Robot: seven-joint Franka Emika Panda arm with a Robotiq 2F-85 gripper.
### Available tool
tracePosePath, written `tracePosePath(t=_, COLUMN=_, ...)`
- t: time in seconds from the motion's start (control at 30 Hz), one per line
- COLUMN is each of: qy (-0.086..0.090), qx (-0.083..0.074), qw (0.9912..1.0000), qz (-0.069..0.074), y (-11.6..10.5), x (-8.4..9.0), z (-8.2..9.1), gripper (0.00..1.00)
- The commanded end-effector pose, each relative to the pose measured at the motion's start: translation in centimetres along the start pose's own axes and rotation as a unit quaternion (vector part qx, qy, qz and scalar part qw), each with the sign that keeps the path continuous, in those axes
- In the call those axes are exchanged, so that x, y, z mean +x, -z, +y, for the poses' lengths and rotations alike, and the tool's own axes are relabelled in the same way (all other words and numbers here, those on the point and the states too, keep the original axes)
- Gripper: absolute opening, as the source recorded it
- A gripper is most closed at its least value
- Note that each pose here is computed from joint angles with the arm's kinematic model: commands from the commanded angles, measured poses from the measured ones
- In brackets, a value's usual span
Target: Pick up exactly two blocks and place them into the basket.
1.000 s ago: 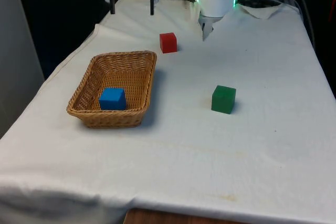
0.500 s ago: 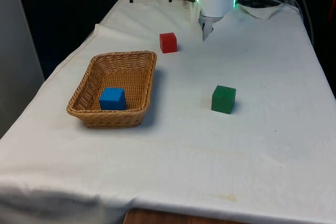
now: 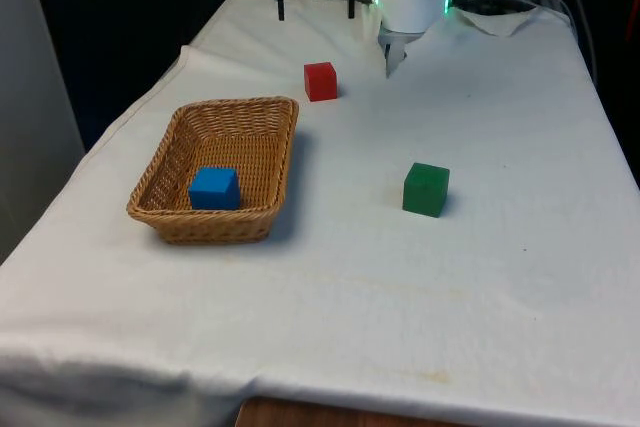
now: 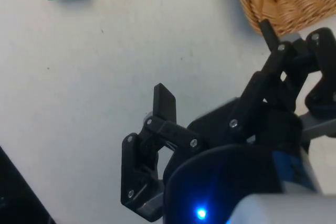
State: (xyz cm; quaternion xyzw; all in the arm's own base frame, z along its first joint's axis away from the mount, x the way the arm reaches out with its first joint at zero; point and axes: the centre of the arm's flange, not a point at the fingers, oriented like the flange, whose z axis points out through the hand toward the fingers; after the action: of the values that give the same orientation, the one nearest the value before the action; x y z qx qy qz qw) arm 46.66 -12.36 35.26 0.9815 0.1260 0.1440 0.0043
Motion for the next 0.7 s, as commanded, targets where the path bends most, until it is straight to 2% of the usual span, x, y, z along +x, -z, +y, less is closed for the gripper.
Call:
tracePosePath(t=0.0, qy=0.005, qx=-0.008, qw=0.99995, qz=-0.003, y=-0.2, x=-0.2, z=0.1, gripper=1.00)
tracePosePath(t=0.07, qy=0.010, qx=-0.007, qw=0.99990, qz=-0.006, y=-0.4, x=-0.5, z=0.1, gripper=1.00)
tracePosePath(t=0.1, qy=0.006, qx=-0.001, qw=0.99998, qz=-0.004, y=-0.2, x=-0.3, z=-0.1, gripper=1.00)
tracePosePath(t=0.13, qy=0.013, qx=-0.006, qw=0.99985, qz=-0.009, y=-0.5, x=-0.6, z=0.1, gripper=1.00)
tracePosePath(t=0.2, qy=0.022, qx=-0.004, qw=0.99966, qz=-0.013, y=-0.9, x=-1.0, z=0.2, gripper=1.00)
tracePosePath(t=0.37, qy=0.037, qx=-0.002, qw=0.99899, qz=-0.025, y=-1.7, x=-2.0, z=0.3, gripper=1.00)
tracePosePath(t=0.4, qy=0.034, qx=0.002, qw=0.99915, qz=-0.024, y=-1.5, x=-1.7, z=0.3, gripper=1.00)
tracePosePath(t=0.43, qy=0.039, qx=-0.002, qw=0.99886, qz=-0.027, y=-1.9, x=-2.2, z=0.3, gripper=1.00)
tracePosePath(t=0.67, qy=0.051, qx=0.002, qw=0.99802, qz=-0.037, y=-3.3, x=-4.4, z=0.0, gripper=1.00)
